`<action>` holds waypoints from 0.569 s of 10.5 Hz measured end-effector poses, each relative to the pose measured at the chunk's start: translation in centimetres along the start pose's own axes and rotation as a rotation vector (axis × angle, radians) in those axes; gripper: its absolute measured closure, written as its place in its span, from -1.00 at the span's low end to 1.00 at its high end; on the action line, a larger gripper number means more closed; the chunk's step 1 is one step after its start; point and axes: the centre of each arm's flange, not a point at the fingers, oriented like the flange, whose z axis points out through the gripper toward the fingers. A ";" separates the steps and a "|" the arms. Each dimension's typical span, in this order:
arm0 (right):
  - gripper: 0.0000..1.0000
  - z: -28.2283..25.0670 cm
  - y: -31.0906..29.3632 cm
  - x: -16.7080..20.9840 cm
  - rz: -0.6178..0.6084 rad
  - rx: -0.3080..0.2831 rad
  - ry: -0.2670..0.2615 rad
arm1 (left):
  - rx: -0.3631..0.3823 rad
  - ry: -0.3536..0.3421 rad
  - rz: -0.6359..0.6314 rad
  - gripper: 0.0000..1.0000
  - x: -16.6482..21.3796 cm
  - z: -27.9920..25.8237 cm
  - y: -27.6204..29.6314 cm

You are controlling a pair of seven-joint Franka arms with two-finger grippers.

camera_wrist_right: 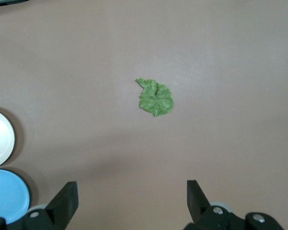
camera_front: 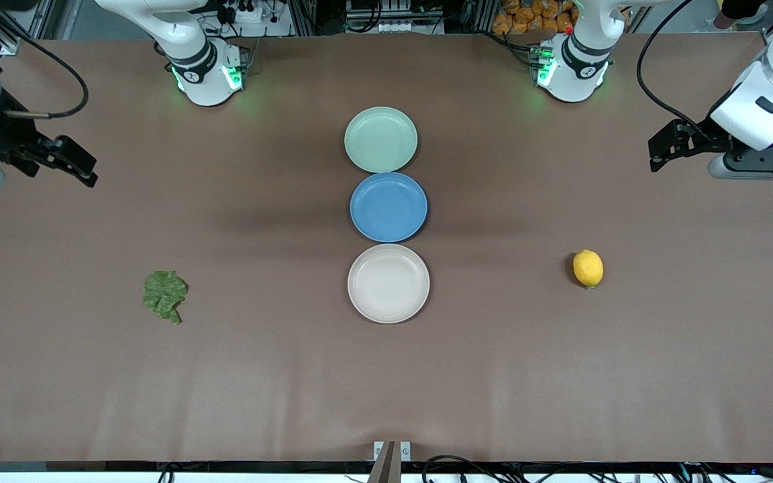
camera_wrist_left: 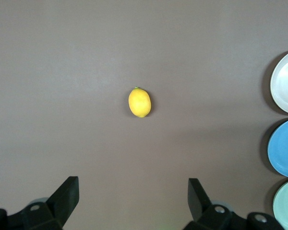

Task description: Pick lemon and lettuce from plates

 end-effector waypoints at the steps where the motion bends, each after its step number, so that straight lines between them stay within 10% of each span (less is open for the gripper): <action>1: -1.00 -0.9 0.4 -0.3 0.001 0.017 -0.009 | 0.000 0.000 0.000 -1.00 0.0 0.0 0.0; 6: -1.00 -1.9 1.7 -0.5 -0.070 0.041 -0.021 | -0.003 0.001 0.000 -1.00 0.0 -0.1 0.0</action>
